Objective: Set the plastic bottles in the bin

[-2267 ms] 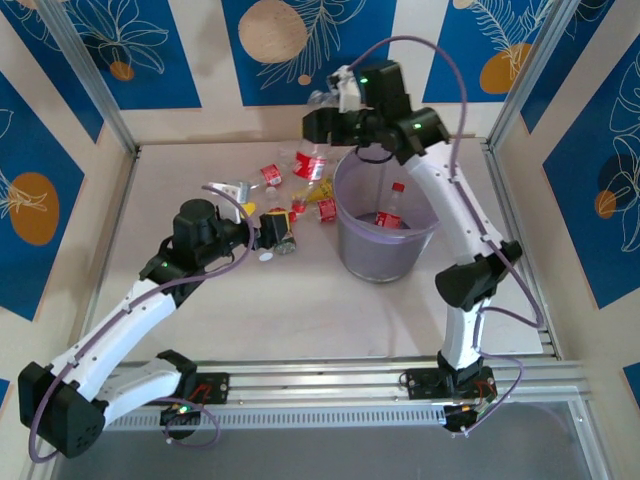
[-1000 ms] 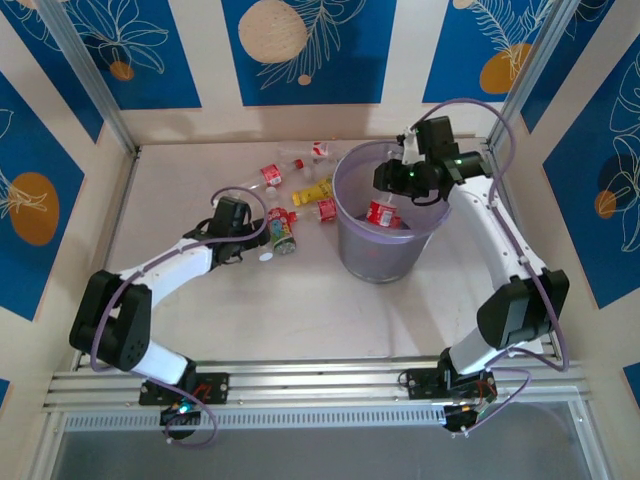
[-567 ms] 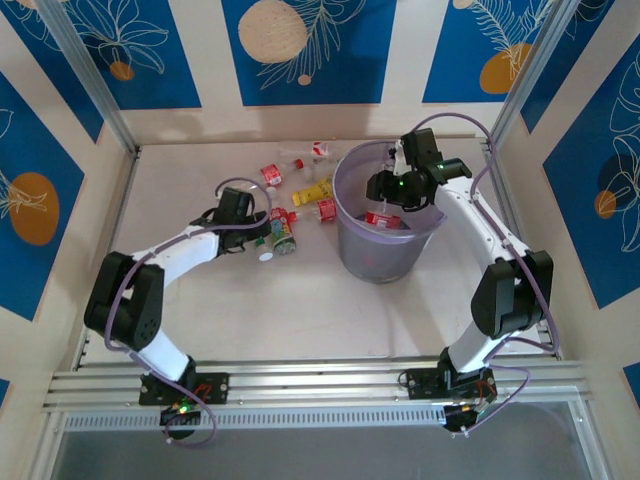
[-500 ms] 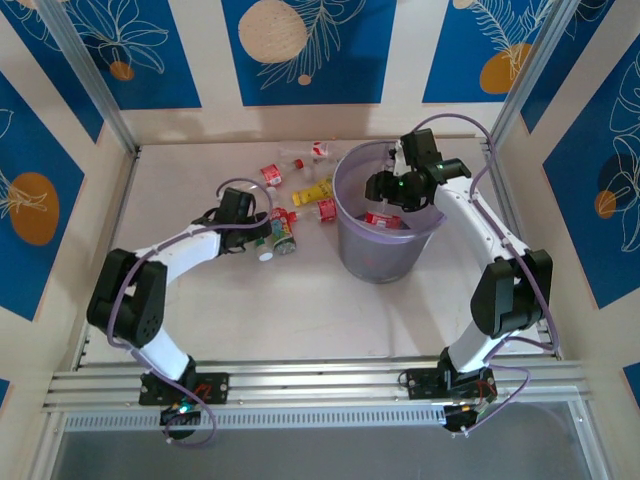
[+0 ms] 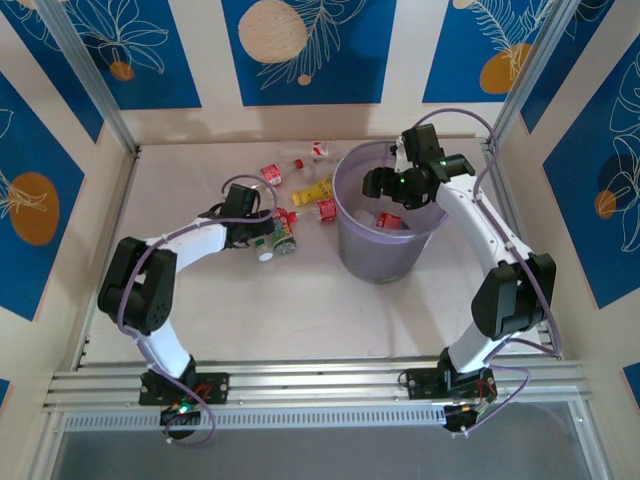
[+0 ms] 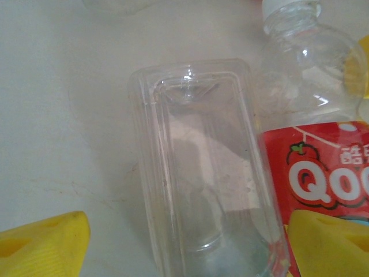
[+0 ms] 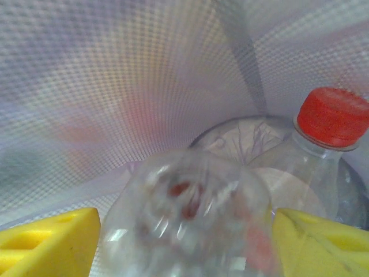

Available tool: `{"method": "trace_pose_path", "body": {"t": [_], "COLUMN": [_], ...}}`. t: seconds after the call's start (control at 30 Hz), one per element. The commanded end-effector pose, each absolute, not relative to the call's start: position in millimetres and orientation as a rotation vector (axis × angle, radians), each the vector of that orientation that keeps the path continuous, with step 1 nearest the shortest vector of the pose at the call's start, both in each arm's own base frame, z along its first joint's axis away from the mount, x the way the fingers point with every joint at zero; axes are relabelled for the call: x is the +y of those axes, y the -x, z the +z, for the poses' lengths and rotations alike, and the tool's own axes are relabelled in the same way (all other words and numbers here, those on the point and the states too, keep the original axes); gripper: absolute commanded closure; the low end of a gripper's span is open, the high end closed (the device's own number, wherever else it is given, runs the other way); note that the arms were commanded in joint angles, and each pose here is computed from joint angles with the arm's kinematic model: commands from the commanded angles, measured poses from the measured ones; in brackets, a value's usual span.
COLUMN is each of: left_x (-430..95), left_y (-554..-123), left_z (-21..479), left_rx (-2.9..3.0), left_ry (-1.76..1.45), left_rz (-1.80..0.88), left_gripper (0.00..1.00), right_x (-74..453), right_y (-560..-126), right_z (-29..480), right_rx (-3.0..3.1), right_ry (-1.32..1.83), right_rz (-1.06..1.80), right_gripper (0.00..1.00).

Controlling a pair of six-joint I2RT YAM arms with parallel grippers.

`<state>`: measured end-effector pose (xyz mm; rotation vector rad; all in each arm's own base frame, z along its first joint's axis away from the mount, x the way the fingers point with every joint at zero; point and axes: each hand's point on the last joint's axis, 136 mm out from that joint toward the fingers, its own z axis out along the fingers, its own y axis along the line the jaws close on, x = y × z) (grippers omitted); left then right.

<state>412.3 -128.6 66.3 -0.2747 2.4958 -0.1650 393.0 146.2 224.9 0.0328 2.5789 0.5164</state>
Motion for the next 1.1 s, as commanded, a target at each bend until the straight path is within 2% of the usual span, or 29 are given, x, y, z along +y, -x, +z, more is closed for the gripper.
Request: {"method": "trace_pose_path", "body": {"t": [0.0,0.27,0.57,0.73,0.83,1.07], "left_x": [-120.4,-120.6,-121.6,-120.9,-120.7,-120.6], "left_y": [-418.3,-418.4,-416.9,-416.0,-415.1,-411.2], "left_z": [62.2,53.4,44.0,41.0,37.8,29.2], "left_rx": [2.507,2.523,2.54,2.543,2.545,2.561], "left_ry": [0.277,0.28,0.286,0.293,0.307,0.323], "left_rz": [-0.121,-0.118,-0.123,-0.118,-0.123,-0.128], "left_gripper": [0.11,0.11,0.12,0.16,0.17,0.23], "right_x": [144.4,138.4,137.5,138.1,136.9,132.6], "right_y": [-379.1,-361.3,-337.9,-329.1,-323.5,-315.0], "right_z": [270.4,306.8,324.3,329.2,333.2,338.6], "right_rx": [2.495,2.427,2.387,2.368,2.352,2.331], "right_ry": [0.023,0.031,0.034,0.047,0.054,0.049], "right_rz": [0.515,0.523,0.585,0.61,0.619,0.638], "right_gripper": [0.21,0.21,0.16,0.09,0.0,0.01]}}
